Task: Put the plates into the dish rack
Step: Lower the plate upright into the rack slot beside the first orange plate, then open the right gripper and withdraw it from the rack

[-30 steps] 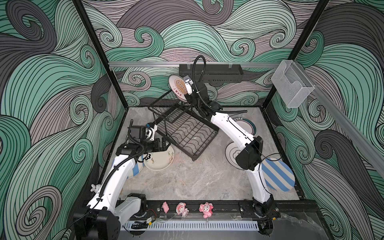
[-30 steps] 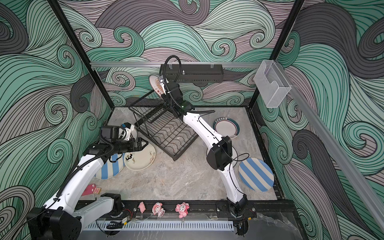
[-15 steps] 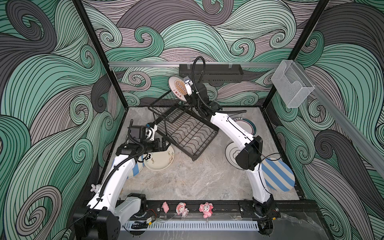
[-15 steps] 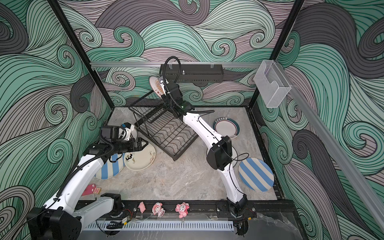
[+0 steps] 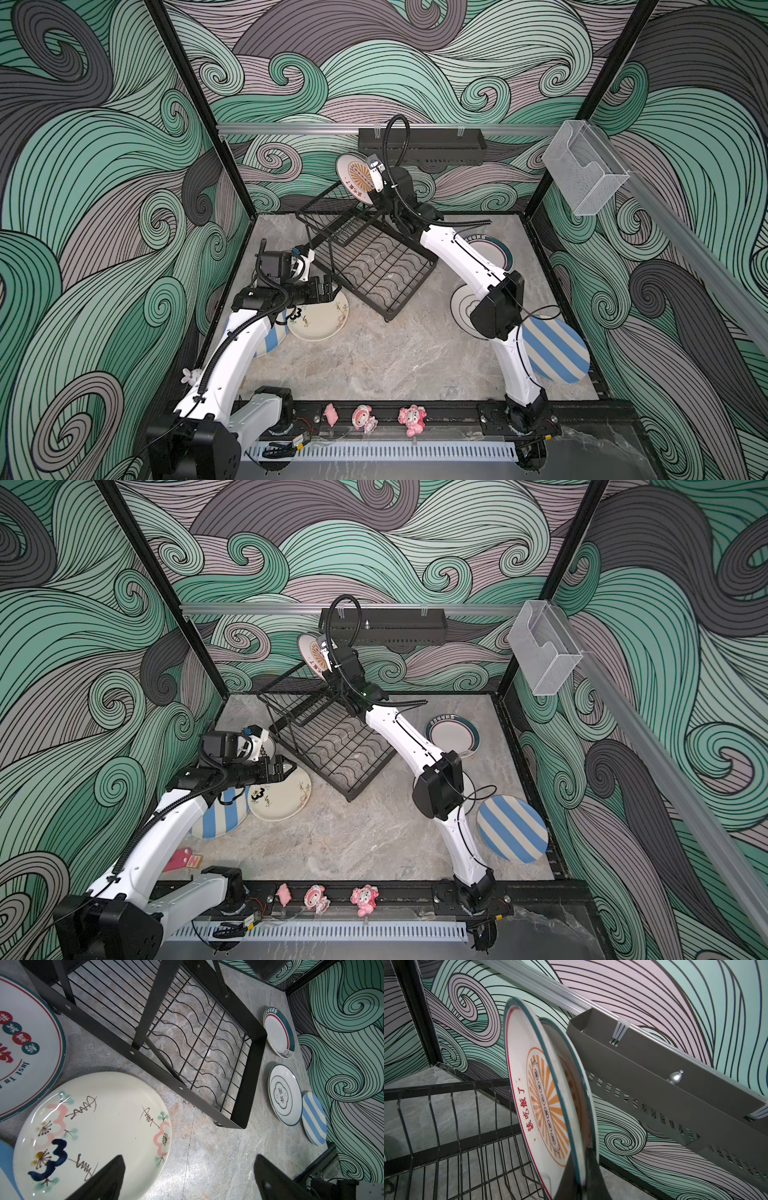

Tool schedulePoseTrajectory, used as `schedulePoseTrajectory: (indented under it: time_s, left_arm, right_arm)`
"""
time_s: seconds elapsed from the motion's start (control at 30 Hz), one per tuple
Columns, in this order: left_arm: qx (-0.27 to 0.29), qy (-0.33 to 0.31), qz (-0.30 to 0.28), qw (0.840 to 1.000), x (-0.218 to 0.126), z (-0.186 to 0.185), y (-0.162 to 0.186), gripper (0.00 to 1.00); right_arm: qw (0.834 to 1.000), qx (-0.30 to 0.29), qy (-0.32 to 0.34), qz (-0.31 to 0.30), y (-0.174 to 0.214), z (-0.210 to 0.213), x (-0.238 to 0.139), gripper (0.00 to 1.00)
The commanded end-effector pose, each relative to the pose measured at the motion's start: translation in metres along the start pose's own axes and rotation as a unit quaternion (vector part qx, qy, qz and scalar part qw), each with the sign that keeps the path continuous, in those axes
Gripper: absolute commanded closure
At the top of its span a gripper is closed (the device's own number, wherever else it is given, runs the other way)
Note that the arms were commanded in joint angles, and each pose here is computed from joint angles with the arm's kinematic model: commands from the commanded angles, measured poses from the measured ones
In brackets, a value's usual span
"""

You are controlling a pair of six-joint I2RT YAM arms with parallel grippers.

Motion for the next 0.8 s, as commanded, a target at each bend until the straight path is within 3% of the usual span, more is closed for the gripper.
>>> schedulePoseTrajectory:
  time_s: [0.0,0.3,0.4,0.77]
  left_arm:
    - [-0.002,0.004,-0.003,1.000,-0.001,0.000,0.000,0.01]
    - [-0.002,0.003,-0.002,1.000,-0.001,0.000,0.000,0.01]
    - [-0.002,0.003,-0.002,1.000,-0.001,0.000,0.000,0.01]
    - [-0.002,0.001,-0.002,1.000,-0.001,0.001,-0.001,0.01]
  right_arm:
    - [0.999,0.027,0.011,-0.029,-0.010,-0.003,0.004,1.00]
    - [0.999,0.023,0.017,-0.019,-0.004,-0.001,0.010,0.99]
    - [0.999,0.021,0.017,-0.021,-0.007,-0.002,0.008,0.79]
    - [0.999,0.021,0.012,-0.028,-0.027,-0.012,-0.012,0.55]
Point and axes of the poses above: each gripper's point midway between its finger pads, its own x axis out along the fingers, its own z axis along the line the jaws close on, y = z × x, the point moved 9 cm from there along -x, back along the fingers, and after that the axes turned 11 degrees about x, right-handed, at the moved point
